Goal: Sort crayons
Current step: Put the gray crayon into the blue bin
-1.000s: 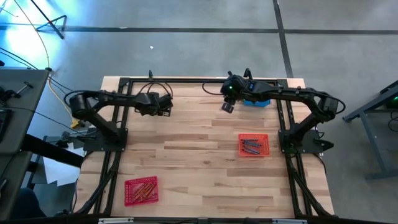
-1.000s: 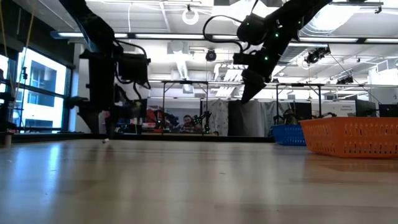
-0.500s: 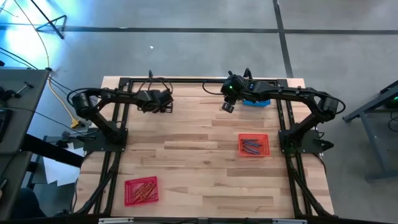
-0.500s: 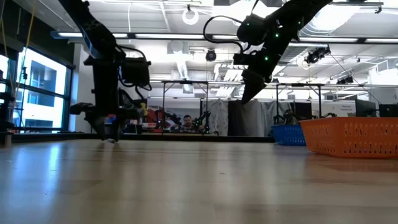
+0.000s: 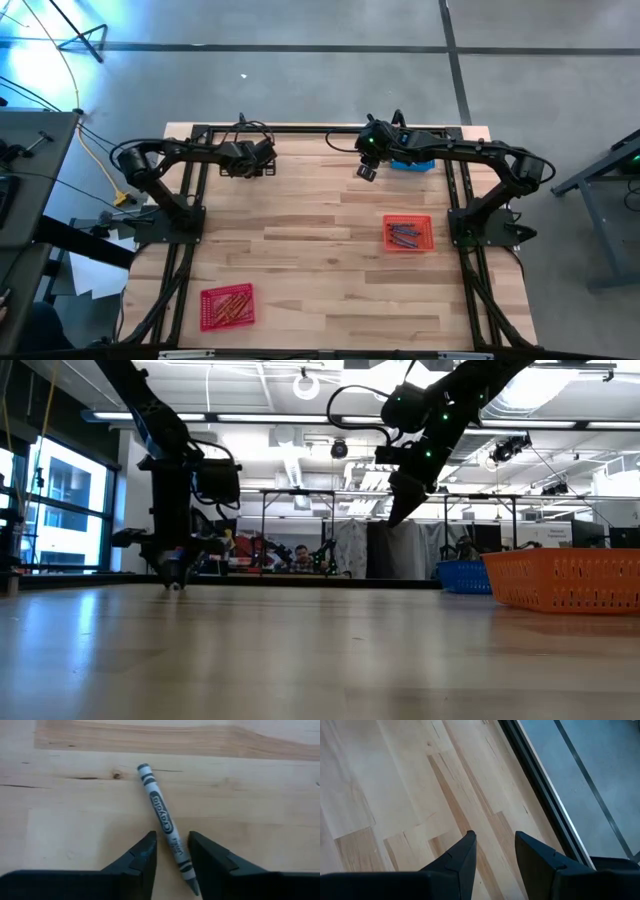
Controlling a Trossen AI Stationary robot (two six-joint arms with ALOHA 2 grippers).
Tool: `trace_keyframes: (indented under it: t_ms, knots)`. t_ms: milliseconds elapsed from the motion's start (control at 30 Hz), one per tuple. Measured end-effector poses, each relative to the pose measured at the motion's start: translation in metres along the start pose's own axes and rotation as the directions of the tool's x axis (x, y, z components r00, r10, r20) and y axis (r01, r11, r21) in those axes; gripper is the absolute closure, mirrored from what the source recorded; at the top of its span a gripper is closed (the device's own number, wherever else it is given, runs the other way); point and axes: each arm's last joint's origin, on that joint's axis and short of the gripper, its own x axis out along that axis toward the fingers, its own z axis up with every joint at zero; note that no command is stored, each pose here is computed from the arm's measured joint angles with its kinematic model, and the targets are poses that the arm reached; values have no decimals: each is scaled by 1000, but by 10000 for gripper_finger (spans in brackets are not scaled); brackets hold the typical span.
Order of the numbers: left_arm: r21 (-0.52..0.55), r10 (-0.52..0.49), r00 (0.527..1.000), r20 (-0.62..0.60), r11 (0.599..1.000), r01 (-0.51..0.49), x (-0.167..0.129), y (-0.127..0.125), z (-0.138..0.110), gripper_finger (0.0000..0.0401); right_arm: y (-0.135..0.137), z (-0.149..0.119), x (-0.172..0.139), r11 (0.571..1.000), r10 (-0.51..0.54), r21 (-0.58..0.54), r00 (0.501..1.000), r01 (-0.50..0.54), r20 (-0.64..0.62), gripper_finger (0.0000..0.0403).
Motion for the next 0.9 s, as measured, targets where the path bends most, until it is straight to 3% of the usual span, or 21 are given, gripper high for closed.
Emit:
trace_keyframes:
  t_ms: [167, 433, 600, 767, 900]
  knots:
    - [15, 24, 999, -38, 1000, -24, 11, -3, -4, 333, 0, 0, 0, 1000, 0, 0, 1000, 0, 0, 274]
    - [49, 34, 999, -40, 998, -32, 9, -3, -8, 367, 0, -2, 0, 1000, 4, -5, 1000, -4, -22, 274]
    - [87, 20, 999, -36, 996, -17, 1, -3, -12, 396, 1, -4, 0, 1000, 6, -9, 999, -6, -38, 274]
    - [123, 7, 1000, -11, 992, -6, -13, -1, -17, 399, 1, -4, 0, 1000, 6, -28, 999, -7, -38, 274]
    - [144, -79, 997, 27, 987, 74, -34, -2, -18, 400, -1, -3, -5, 1000, 4, -25, 1000, -5, -30, 274]
